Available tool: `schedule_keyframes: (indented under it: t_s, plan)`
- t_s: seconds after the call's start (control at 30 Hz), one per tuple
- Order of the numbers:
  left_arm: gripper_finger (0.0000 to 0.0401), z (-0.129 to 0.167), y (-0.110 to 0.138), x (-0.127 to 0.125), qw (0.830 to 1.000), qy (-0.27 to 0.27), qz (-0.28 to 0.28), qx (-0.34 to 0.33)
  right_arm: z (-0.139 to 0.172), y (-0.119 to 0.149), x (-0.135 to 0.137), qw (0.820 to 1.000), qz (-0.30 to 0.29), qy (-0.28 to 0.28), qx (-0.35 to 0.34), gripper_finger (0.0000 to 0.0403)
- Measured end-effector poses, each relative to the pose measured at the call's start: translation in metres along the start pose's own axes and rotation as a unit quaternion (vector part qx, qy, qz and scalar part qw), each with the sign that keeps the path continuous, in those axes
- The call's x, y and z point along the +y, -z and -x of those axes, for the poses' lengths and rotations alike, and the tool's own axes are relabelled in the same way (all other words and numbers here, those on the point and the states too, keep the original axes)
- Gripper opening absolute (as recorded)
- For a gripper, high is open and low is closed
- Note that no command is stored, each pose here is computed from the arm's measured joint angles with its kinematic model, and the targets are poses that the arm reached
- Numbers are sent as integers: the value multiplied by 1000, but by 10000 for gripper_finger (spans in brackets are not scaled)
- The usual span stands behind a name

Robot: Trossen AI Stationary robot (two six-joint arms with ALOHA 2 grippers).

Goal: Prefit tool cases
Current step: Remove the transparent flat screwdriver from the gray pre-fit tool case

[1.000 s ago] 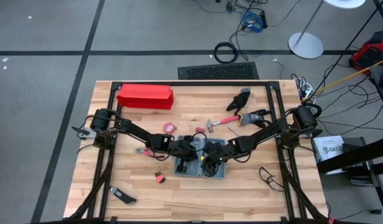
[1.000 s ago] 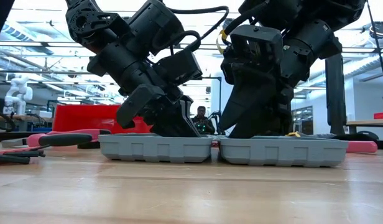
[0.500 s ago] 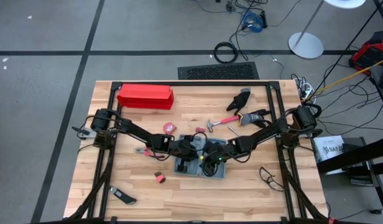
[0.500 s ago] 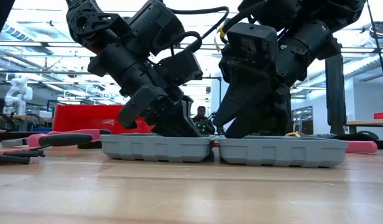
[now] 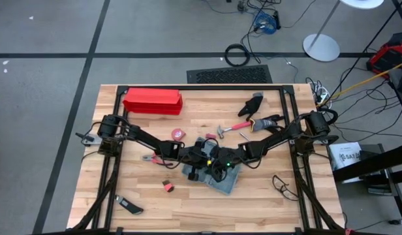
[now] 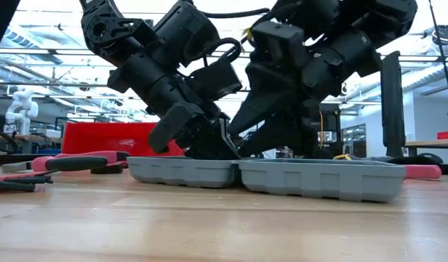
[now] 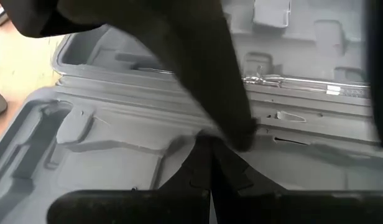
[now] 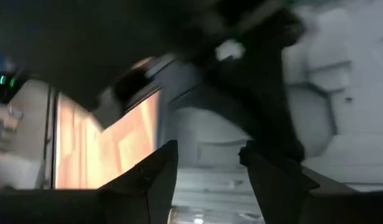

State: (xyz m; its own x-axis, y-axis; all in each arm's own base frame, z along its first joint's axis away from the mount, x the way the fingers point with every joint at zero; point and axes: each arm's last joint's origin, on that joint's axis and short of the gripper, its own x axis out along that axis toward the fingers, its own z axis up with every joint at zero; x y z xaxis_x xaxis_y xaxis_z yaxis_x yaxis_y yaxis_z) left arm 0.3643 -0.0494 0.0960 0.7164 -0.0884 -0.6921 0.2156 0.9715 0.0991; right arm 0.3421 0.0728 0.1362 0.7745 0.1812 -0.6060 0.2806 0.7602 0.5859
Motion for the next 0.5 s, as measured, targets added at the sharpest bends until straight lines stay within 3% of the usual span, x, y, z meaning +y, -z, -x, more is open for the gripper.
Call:
schedule_keyframes:
  t_s: [0.13,0.3,0.5]
  plan:
    - [0,0,1,0,1000,0,0,3,5,-2,8,997,73,-32,10,183]
    - [0,0,1,0,1000,1,-1,4,18,2,17,980,196,-26,19,182]
    - [0,0,1,-1,1000,3,-4,4,29,24,20,928,357,98,44,164]
